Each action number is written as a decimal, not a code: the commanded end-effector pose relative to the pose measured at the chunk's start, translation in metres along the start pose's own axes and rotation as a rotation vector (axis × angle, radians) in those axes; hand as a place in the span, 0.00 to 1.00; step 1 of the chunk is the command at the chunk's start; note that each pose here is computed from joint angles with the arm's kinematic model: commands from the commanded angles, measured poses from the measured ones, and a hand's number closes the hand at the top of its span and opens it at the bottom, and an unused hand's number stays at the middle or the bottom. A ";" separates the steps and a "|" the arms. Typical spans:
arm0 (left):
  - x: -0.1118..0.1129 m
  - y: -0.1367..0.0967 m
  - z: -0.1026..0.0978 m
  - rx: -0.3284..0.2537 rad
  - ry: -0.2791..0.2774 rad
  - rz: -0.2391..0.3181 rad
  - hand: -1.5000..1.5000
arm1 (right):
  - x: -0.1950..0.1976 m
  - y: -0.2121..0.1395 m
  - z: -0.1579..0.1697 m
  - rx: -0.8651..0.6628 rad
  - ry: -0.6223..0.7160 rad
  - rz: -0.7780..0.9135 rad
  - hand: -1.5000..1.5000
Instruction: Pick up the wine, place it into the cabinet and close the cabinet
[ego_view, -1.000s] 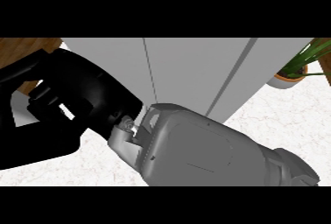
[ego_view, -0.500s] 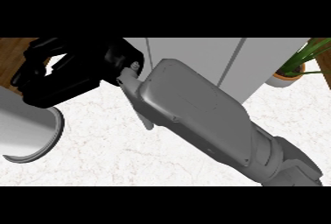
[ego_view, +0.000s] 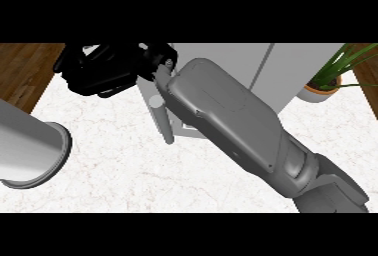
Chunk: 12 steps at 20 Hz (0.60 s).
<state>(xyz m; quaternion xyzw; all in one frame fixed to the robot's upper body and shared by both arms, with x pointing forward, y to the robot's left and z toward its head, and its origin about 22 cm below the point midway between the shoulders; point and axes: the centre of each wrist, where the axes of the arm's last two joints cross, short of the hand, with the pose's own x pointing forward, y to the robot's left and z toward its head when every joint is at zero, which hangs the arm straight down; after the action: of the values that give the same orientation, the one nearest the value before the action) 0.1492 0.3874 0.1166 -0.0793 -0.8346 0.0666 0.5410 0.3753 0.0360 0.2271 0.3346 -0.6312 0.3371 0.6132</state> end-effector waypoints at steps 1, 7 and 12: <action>0.007 0.000 -0.004 -0.015 0.014 0.013 0.00 | -0.010 -0.081 0.032 -0.276 0.012 -0.015 1.00; -0.001 -0.013 -0.002 -0.040 -0.001 0.082 0.00 | -0.025 -0.101 0.047 -0.333 -0.012 -0.037 1.00; -0.002 -0.026 -0.006 -0.071 0.037 0.115 0.00 | -0.020 -0.104 0.050 -0.329 -0.064 -0.051 1.00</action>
<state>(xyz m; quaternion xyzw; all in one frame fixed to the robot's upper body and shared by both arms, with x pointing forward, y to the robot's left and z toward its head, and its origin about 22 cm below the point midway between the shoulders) 0.1526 0.3704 0.1216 -0.1295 -0.8272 0.0643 0.5430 0.3814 0.0297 0.2171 0.3758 -0.6446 0.3263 0.5804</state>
